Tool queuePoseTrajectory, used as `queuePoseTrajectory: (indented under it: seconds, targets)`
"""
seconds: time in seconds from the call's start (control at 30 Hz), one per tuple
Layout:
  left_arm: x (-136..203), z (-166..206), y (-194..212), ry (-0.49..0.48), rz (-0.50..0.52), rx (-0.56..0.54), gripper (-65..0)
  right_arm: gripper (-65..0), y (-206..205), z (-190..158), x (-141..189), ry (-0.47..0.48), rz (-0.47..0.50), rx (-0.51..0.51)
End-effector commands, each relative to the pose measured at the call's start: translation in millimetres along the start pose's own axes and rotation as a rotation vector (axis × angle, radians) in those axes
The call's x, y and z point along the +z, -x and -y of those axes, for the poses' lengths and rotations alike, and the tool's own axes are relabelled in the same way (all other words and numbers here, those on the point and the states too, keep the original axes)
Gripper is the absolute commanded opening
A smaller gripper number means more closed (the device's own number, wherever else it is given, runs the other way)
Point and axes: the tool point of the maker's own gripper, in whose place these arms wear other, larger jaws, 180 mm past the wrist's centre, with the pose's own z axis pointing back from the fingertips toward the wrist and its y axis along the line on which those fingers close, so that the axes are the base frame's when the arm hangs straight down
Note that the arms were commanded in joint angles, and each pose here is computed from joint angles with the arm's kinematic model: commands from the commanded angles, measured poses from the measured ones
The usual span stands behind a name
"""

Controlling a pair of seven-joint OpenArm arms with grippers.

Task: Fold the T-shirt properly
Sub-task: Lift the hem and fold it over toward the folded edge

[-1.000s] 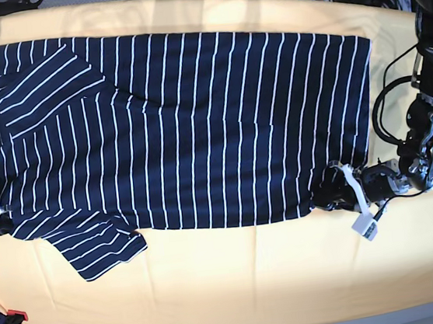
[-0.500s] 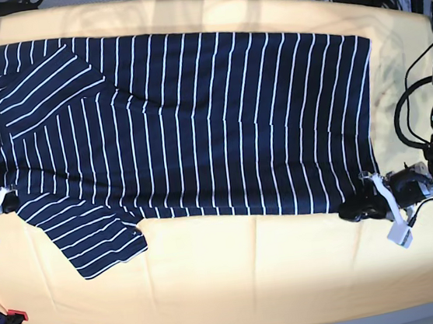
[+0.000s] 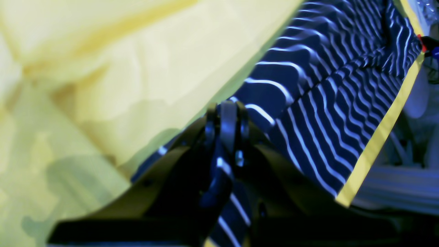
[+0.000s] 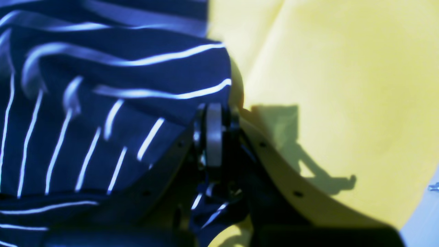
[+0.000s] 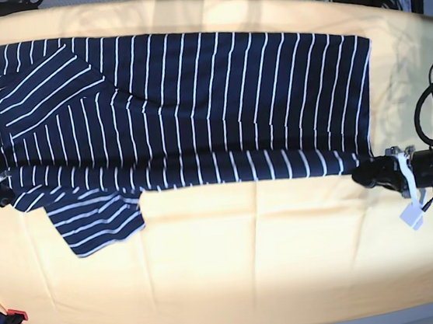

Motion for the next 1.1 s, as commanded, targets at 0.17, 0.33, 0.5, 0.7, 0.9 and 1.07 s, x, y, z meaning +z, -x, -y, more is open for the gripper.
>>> queuePoseTrajectory:
  seconds: [0.17, 0.33, 0.5, 0.7, 0.9, 1.07]
  targets:
    - [6.8, -0.1, 34.4, 0.001, -0.128, 0.019, -65.0, -65.0, -9.5, 13.1, 15.5, 0.033, 0.008, 0.018]
    - [0.8, 13.1, 66.0, 0.037, -0.249, 0.005, -65.0, -65.0, 5.1, 13.2, 18.0, 0.026, -0.072, 0.01]
    - [4.9, 29.0, 63.4, 0.05, -0.276, -0.079, -65.0, -65.0, 14.2, 8.9, 26.7, -0.023, -0.118, -0.023]
    - [7.4, 53.2, 77.8, 0.084, -0.368, -0.177, -65.0, -65.0, 18.0, 6.9, 29.2, -0.04, -0.139, -0.032]
    - [9.3, 61.5, 98.5, 0.103, -0.415, -0.173, -65.0, -65.0, 22.0, 6.8, 29.8, -0.04, -0.161, -0.032]
    - [7.9, 64.2, 118.1, 0.121, -0.446, -0.137, -65.0, -59.3, 23.0, 8.1, 31.5, -0.037, -0.172, -0.031]
